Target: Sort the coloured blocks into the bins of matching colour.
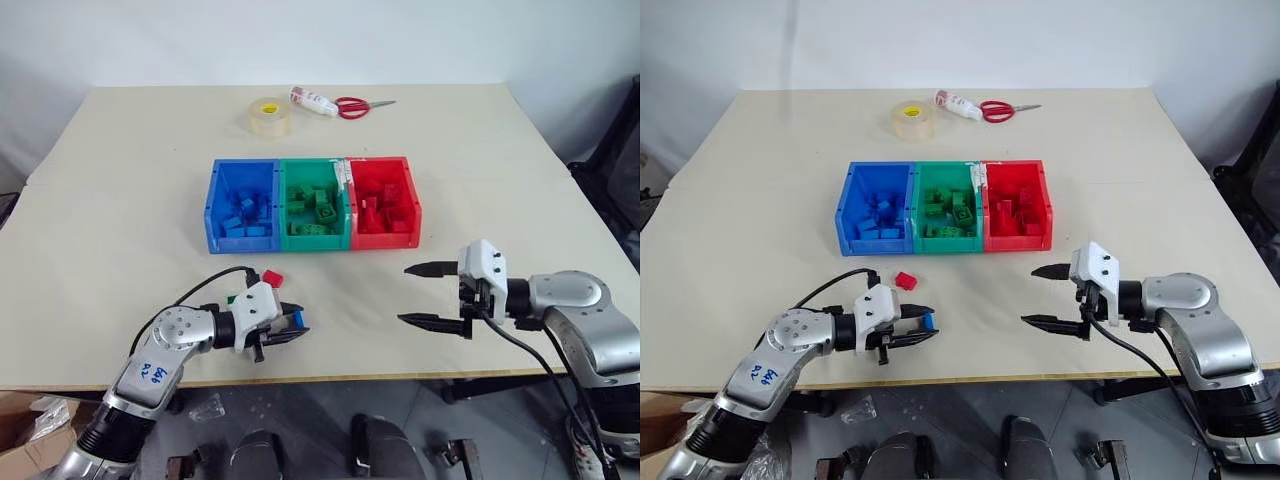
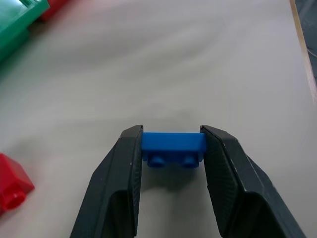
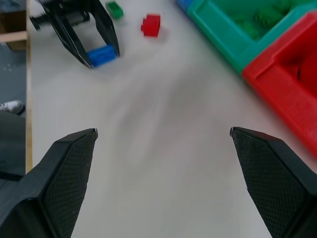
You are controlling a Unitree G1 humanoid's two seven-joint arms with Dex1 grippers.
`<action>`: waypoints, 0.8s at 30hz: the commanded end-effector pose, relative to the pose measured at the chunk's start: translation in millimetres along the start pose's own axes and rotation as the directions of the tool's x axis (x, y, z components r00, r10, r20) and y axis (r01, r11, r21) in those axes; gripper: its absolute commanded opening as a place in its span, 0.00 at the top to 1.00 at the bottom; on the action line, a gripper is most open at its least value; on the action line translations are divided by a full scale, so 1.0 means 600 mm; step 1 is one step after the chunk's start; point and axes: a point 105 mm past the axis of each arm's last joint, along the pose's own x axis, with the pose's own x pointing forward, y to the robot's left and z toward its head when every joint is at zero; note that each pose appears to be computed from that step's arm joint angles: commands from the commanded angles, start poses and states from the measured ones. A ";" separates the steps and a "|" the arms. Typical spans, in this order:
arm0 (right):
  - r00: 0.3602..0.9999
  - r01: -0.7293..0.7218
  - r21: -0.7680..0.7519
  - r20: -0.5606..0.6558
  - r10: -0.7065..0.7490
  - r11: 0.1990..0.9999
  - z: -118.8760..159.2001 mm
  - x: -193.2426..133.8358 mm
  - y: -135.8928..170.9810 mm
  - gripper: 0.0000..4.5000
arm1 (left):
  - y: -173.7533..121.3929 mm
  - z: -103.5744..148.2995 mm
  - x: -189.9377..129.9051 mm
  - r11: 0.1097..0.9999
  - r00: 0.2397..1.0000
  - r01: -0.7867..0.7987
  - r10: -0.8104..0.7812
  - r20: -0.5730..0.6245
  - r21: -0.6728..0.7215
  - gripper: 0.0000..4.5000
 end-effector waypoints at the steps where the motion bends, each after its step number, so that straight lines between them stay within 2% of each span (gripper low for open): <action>1: 0.999 0.014 -0.036 0.042 -0.012 0.999 0.018 -0.010 -0.004 0.00 | 0.044 0.059 -0.017 0.990 0.983 -0.135 0.130 0.128 0.028 0.68; 6: 0.999 0.016 -0.036 0.040 -0.014 0.999 0.019 -0.009 -0.009 0.00 | 0.129 0.106 -0.061 0.927 0.906 -0.376 0.366 0.211 0.008 0.68; 10: 0.999 0.013 -0.041 0.043 -0.011 0.999 0.020 -0.004 -0.014 0.00 | 0.199 0.112 -0.089 0.837 0.817 -0.547 0.528 0.233 0.019 0.68; 12: 0.999 0.012 -0.045 0.048 -0.010 0.999 0.023 -0.001 -0.018 0.00 | 0.239 0.103 -0.098 0.786 0.764 -0.619 0.607 0.219 -0.020 0.68; 14: 0.999 0.006 -0.049 0.051 -0.004 0.999 0.023 0.003 -0.020 0.00 | 0.267 0.091 -0.097 0.756 0.735 -0.653 0.644 0.211 -0.032 0.52; 21: 0.999 -0.001 -0.055 0.054 0.004 0.998 0.025 0.004 -0.019 0.00 | 0.264 0.087 -0.077 0.816 0.791 -0.578 0.565 0.232 -0.014 0.03; 24: 0.999 -0.006 -0.054 0.052 0.009 0.999 0.023 0.004 -0.018 0.00 | 0.252 0.084 -0.089 0.845 0.819 -0.534 0.527 0.228 -0.033 0.01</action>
